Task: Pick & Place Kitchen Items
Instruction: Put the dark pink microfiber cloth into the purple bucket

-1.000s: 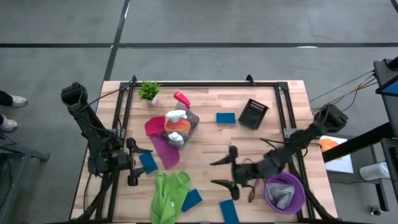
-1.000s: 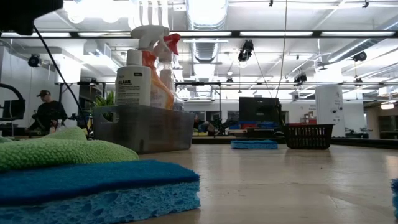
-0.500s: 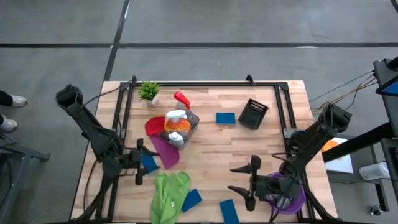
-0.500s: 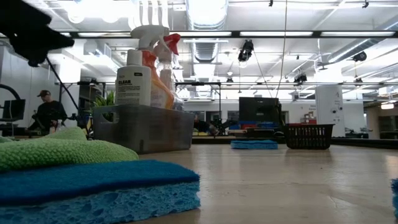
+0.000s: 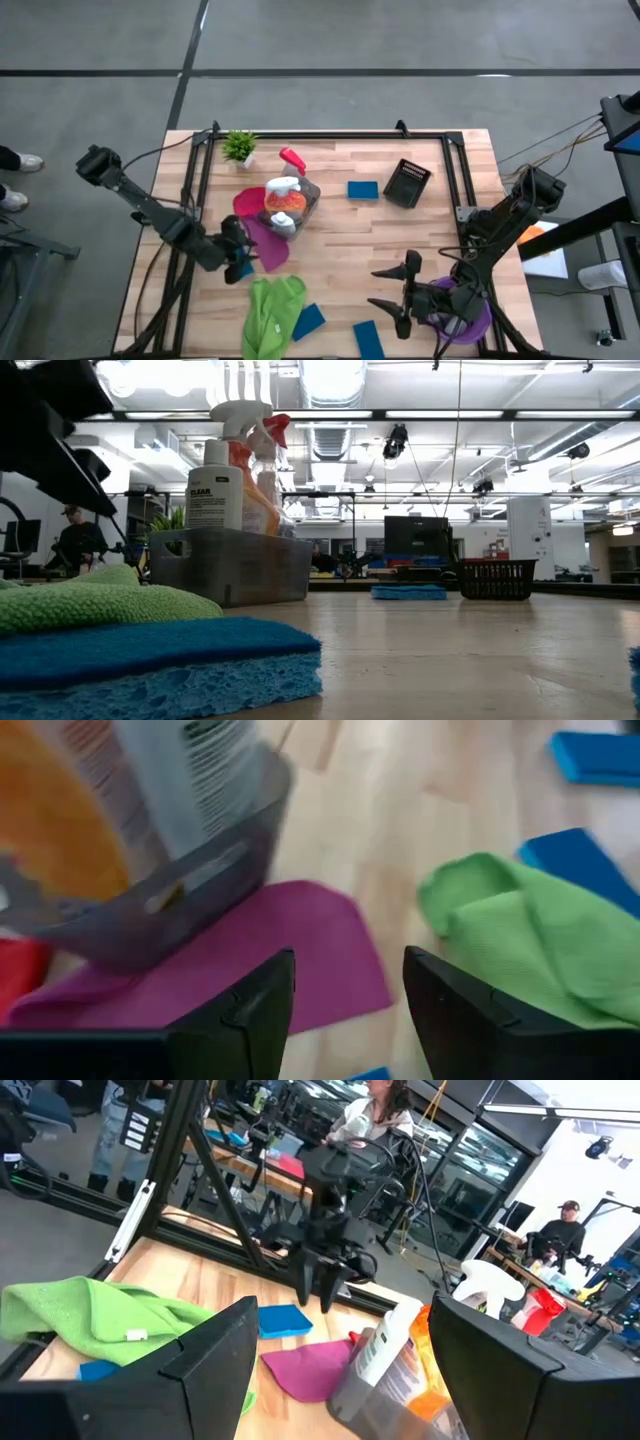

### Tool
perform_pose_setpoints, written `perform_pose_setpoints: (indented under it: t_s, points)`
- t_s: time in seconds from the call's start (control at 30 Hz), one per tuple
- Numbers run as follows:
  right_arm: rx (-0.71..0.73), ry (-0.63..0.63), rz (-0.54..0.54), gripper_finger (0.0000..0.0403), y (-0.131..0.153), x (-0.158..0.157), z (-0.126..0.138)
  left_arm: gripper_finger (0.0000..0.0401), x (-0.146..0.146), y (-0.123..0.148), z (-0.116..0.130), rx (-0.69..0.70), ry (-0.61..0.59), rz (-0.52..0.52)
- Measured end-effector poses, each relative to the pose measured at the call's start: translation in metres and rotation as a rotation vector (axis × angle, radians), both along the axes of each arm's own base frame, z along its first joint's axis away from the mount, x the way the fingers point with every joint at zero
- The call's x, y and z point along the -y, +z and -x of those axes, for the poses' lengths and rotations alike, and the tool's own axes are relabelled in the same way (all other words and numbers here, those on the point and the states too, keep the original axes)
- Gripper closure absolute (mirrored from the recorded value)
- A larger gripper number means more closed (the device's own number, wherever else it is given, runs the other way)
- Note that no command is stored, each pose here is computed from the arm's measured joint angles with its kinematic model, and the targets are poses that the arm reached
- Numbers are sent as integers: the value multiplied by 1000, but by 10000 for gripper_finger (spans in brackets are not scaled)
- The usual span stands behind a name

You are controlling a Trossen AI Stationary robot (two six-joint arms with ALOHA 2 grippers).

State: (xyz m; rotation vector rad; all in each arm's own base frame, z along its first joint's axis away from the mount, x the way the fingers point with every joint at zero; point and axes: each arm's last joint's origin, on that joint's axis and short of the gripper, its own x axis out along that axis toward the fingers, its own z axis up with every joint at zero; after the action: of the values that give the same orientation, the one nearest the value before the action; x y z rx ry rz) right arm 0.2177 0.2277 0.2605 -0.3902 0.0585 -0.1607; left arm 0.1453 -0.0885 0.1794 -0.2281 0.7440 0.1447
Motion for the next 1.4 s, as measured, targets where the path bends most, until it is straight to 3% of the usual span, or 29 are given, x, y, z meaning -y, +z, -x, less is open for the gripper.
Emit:
perform_pose_setpoints:
  t_s: [0.3, 0.73, 1.0, 1.17, 1.4]
  points:
    - [-15, -2, 17, 117, -2, 0, 0, 204, -25, -15, 1, -193, 78, 4]
    - [-21, -3, 21, 117, -3, 0, 0, 100, -28, -48, -20, -420, 117, -51]
    - [-24, -7, 25, 117, -3, 0, 0, 91, -24, -57, -40, -499, 118, -107]
    - [-29, -3, 23, 117, -4, -1, 1, 143, -23, -59, -45, -502, 122, -109]
    - [-40, -1, 24, 117, -6, -1, 2, 299, -21, -56, -48, -516, 77, -93]
